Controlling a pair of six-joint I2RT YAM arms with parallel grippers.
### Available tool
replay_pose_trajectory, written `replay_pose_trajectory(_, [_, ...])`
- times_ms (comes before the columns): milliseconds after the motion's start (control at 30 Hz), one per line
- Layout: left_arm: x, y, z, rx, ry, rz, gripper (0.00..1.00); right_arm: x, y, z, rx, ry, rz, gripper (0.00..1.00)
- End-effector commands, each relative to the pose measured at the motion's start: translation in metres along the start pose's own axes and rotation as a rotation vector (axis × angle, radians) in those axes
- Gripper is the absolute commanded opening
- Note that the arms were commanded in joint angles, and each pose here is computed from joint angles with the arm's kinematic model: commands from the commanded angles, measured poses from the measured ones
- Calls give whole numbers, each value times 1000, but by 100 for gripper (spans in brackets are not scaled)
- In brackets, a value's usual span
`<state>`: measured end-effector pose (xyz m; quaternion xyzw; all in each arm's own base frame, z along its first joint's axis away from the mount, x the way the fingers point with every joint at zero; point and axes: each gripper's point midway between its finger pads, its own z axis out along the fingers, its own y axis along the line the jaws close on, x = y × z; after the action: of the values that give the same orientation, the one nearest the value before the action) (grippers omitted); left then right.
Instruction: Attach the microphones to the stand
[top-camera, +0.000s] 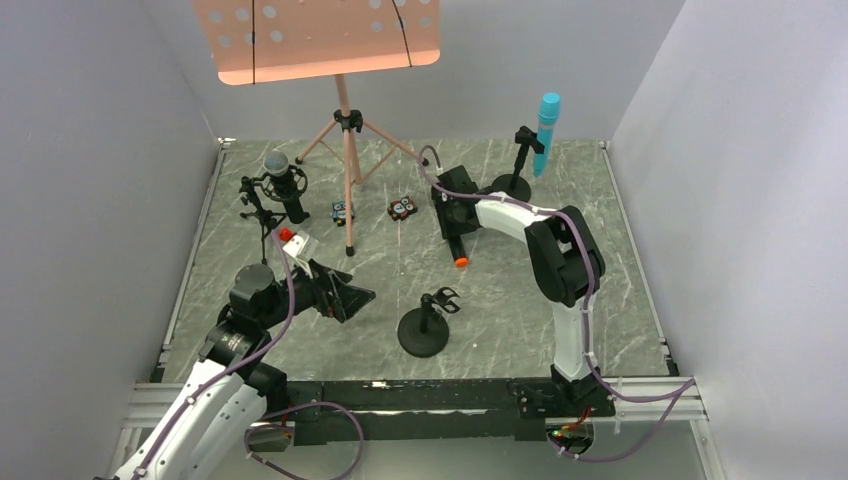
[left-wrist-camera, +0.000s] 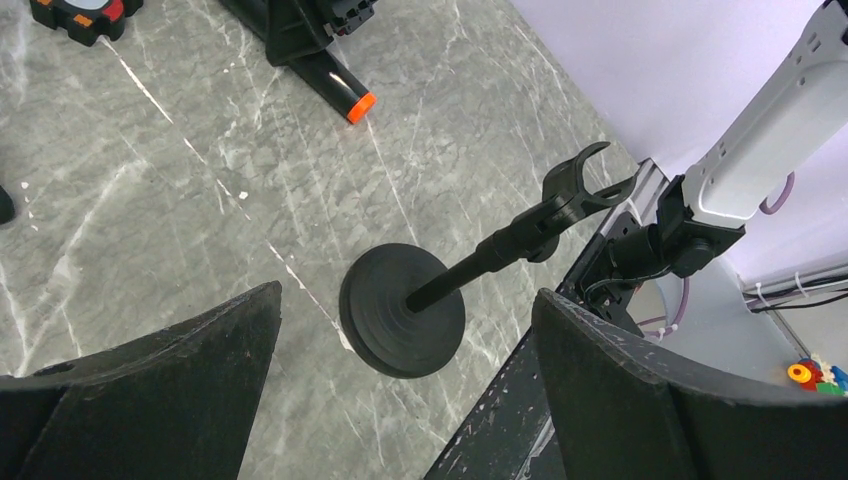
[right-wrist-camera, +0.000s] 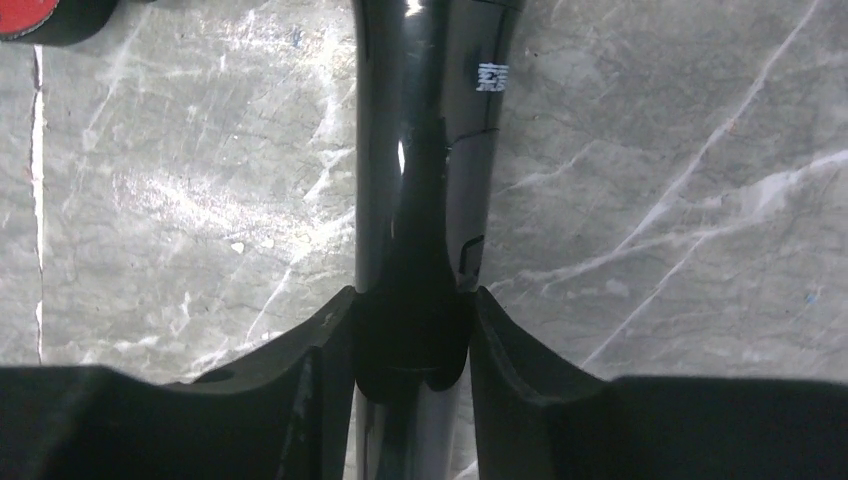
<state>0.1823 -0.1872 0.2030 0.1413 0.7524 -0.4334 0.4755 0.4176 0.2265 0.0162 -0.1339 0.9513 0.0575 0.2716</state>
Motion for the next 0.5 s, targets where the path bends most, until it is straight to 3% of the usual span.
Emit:
replay_pose_trajectory(0, [-7, -6, -1, 19, -29, 9, 99, 12, -9, 1, -15, 51, 12, 26])
replay_pose_trajectory(233, [-10, -14, 0, 65, -51, -17, 99, -4, 0, -38, -214, -17, 27, 4])
replay_pose_trajectory(467, [-36, -41, 5, 197, -120, -74, 99, -34, 0, -110, -461, -161, 2, 0])
